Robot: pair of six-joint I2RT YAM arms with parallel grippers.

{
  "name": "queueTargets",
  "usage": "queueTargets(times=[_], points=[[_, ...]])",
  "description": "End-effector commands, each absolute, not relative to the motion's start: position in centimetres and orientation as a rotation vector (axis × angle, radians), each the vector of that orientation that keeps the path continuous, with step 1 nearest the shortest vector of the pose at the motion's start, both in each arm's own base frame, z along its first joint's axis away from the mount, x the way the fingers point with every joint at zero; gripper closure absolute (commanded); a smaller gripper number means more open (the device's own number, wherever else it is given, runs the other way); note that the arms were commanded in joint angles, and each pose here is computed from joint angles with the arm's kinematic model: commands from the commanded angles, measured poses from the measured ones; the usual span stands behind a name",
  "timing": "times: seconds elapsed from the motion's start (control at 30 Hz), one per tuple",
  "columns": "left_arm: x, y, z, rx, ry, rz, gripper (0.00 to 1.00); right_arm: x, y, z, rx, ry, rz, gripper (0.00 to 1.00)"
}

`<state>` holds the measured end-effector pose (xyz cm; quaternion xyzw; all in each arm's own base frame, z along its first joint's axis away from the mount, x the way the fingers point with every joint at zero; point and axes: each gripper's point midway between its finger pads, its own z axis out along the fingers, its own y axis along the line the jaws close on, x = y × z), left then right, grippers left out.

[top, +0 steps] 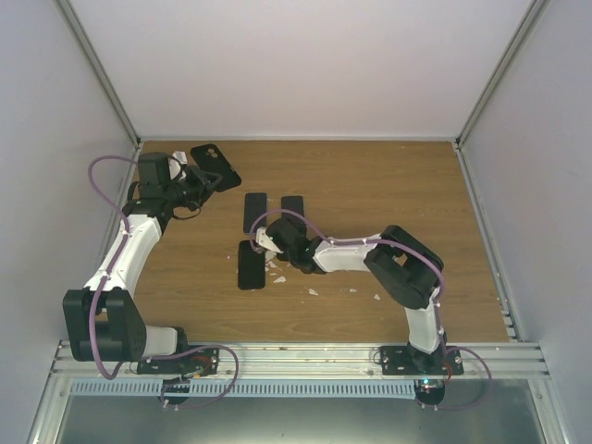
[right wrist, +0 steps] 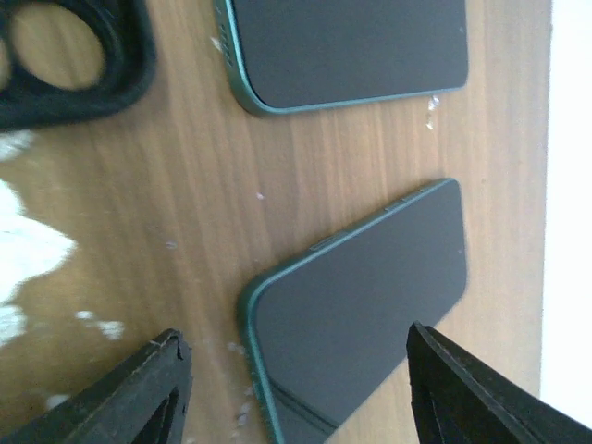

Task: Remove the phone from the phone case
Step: Place the phone at the center of the board, then move the phone to the center of the board.

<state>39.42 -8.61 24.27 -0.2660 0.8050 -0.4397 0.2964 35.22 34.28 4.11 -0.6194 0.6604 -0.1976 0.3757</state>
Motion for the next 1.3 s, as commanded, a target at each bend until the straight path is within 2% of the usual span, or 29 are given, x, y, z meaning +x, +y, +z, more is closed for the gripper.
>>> queueTargets(times=[0.0,0.27,0.4,0.63,1.27], points=[[39.9,-8.5,26.1,-0.648,2.085,-1.186,1.0,33.6,34.7,5.7,-1.612,1.774,-0.333,0.32],[40.1,-8.6,26.0,-0.647,2.087,-1.195,1.0,34.6,33.5,11.1,-1.485,1.844,-0.124,0.19],[40.3,-8.6,26.0,-0.639,2.091,-1.191,1.0,35.3,32.2,11.0,-1.468,1.877,-0.108,0.15],[40.4,-8.7,25.9,-0.631,2.096,-1.193,1.0,35.8,31.7,9.2,-1.483,1.912,-0.071,0.01],[40.2,-8.9,25.7,-0.634,2.096,-1.214,1.0,37.7,31.6,5.0,-1.511,1.967,-0.175,0.0]])
